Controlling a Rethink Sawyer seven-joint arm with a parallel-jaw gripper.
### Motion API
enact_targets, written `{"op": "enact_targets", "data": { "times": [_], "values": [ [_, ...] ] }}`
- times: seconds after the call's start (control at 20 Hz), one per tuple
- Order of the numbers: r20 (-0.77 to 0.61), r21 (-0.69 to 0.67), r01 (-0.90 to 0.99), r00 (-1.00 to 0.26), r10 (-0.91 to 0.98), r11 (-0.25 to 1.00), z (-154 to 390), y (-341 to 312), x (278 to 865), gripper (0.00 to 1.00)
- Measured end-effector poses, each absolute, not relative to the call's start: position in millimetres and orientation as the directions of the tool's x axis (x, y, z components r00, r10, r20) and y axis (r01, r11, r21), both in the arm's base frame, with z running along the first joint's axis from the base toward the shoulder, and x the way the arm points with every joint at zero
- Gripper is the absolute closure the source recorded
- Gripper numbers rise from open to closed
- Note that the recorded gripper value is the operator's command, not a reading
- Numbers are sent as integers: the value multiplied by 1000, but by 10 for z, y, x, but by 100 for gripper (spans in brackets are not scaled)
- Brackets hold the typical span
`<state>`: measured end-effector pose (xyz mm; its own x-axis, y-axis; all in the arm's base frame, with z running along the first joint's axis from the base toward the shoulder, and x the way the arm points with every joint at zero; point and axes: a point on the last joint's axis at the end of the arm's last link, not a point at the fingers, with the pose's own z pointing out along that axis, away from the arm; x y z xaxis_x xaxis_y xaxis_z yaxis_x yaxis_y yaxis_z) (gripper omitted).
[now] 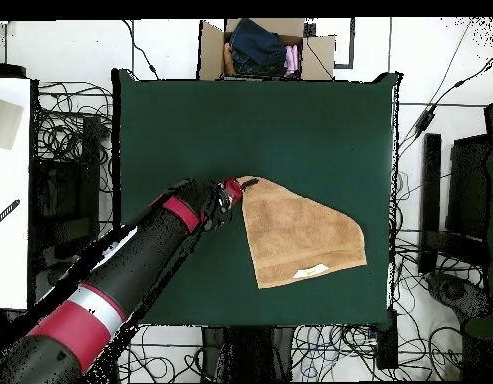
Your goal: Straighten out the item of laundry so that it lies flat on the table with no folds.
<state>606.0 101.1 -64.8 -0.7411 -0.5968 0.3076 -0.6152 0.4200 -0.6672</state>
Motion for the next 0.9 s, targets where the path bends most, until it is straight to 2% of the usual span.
{"op": "enact_targets", "data": {
  "times": [0.75,0.8,0.9],
  "values": [
    [232,-678,-564,-773,-591,472,-700,964,6115,0],
    [206,-682,-549,-779,-593,484,-749,999,6114,100],
    [201,-683,-546,-780,-593,485,-761,1006,6112,100]
  ]
}}
